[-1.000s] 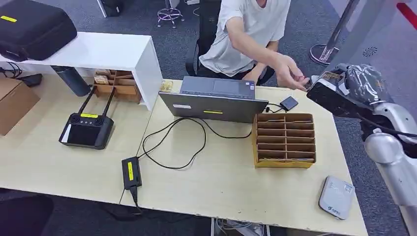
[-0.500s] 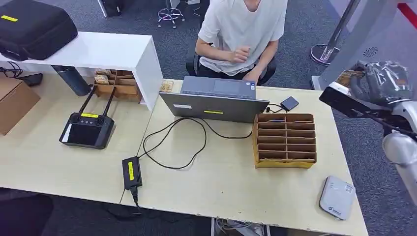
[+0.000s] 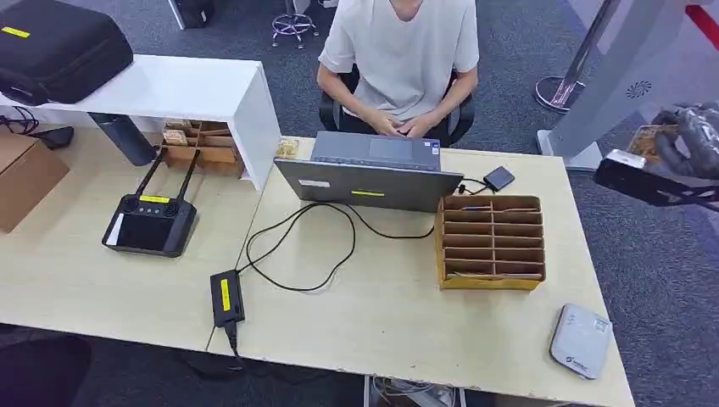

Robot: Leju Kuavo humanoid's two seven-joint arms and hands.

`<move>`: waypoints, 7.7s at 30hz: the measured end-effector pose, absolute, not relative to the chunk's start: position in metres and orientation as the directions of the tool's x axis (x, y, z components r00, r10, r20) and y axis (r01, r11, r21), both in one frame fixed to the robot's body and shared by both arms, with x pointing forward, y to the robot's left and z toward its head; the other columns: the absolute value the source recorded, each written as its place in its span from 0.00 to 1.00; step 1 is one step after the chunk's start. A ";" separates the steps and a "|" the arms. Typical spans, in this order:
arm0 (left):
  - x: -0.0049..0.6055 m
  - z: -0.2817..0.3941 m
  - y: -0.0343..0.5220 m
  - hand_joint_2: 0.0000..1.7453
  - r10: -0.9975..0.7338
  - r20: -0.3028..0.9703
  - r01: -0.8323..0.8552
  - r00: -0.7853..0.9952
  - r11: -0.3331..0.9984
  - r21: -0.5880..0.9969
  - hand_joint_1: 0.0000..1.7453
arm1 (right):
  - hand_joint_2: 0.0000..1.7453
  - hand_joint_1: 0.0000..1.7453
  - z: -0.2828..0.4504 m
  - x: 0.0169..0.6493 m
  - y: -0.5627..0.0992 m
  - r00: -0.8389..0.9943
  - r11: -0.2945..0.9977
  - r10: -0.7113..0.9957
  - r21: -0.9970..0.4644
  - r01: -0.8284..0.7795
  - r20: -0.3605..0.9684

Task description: Pass the card to the sensor for recognition and then transmit it.

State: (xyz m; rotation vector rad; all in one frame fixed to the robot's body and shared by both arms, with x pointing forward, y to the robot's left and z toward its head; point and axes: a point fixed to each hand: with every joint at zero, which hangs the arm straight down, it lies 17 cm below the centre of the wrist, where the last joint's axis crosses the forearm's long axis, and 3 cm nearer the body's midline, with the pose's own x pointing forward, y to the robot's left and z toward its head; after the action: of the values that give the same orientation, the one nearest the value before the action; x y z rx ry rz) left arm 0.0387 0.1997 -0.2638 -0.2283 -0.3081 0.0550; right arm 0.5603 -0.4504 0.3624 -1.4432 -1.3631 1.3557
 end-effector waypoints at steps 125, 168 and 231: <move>0.046 -0.264 0.207 1.00 0.121 0.284 -0.054 0.951 0.972 -0.230 0.00 | 1.00 1.00 0.097 0.383 -0.472 -0.208 -0.133 0.978 -0.802 -0.583 -0.011; 0.040 -0.266 0.213 1.00 0.115 0.267 -0.056 0.957 0.974 -0.219 0.00 | 1.00 1.00 0.054 0.367 -0.460 -0.188 -0.085 0.981 -0.765 -0.639 0.048; 0.045 -0.265 0.208 1.00 0.108 0.277 -0.042 0.955 0.971 -0.234 0.00 | 1.00 1.00 0.018 0.359 -0.428 -0.201 -0.028 0.973 -0.796 -0.605 0.118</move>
State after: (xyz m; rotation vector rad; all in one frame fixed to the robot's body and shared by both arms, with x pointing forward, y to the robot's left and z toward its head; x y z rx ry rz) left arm 0.0449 0.2080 -0.2646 -0.2286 -0.2921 0.0766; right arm 0.3589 -0.4276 0.0178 -0.5637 -0.8873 1.5753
